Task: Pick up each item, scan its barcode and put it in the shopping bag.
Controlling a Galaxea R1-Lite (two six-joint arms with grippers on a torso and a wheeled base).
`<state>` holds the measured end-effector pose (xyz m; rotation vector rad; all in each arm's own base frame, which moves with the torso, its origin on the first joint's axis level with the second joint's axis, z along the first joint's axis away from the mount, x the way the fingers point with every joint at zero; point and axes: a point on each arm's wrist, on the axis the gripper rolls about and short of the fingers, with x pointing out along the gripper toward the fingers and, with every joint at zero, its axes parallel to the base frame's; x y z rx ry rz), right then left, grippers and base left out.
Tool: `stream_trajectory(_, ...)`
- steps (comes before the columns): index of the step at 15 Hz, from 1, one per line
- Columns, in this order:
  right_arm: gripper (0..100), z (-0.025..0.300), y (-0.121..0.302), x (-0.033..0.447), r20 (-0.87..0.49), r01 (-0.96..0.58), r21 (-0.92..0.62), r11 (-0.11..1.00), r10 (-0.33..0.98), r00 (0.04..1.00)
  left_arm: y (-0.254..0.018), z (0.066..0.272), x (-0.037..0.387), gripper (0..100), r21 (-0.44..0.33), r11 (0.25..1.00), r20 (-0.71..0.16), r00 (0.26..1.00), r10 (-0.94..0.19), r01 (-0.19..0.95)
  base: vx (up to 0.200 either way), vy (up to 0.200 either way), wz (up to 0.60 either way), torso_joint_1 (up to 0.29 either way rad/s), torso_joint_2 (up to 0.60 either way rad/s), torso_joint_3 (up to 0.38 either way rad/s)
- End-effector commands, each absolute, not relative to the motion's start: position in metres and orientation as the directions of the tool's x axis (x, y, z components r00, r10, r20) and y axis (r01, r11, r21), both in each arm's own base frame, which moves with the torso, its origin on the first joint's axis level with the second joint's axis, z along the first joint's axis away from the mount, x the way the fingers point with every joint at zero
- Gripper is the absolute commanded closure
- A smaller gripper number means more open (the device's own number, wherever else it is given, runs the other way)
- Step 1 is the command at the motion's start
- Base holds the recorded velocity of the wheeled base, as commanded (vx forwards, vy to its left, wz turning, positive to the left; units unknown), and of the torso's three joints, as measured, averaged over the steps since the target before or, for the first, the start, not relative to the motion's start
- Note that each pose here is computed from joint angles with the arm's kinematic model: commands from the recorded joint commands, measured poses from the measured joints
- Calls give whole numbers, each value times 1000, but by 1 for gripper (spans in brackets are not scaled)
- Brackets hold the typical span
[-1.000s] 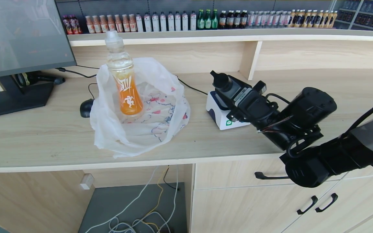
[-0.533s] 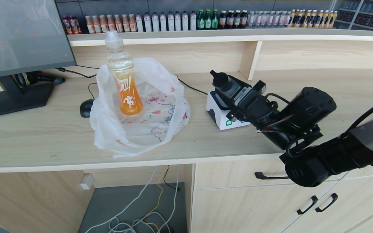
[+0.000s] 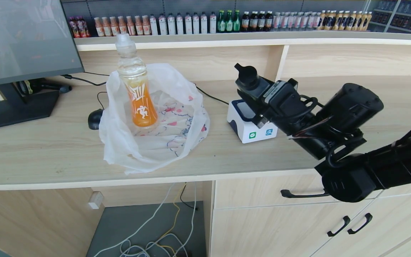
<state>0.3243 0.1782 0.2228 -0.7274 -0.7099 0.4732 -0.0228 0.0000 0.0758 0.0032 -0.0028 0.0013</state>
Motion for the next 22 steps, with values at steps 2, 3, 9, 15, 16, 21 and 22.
stream_trajectory(2,100,257,170,303,492,-148,-681,717,598,633,0,76,-23,0,3,1000,5,1000,2,-2,0,0,0,0,0,0)
stream_trajectory(3,100,264,166,299,507,-160,-659,735,592,627,0,76,-23,0,3,1000,5,1000,2,-2,0,0,0,0,0,0)
stream_trajectory(9,100,302,138,276,606,-255,-486,836,532,592,0,76,-23,0,3,1000,3,1000,2,-2,0,0,0,0,0,0)
stream_trajectory(15,100,300,123,264,693,-280,-136,950,293,659,0,76,-23,0,5,1000,5,1000,2,-2,0,0,0,0,0,0)
stream_trajectory(16,100,298,120,259,700,-298,-103,949,282,656,0,76,-23,0,6,1000,3,1000,2,-2,0,0,0,0,0,0)
stream_trajectory(21,100,275,117,254,632,-333,-71,940,300,715,0,76,-23,0,3,1000,3,1000,2,-2,0,0,0,0,0,0)
stream_trajectory(22,100,275,117,254,632,-331,-69,941,298,716,0,76,-23,0,3,1000,3,1000,2,-2,0,0,0,0,0,0)
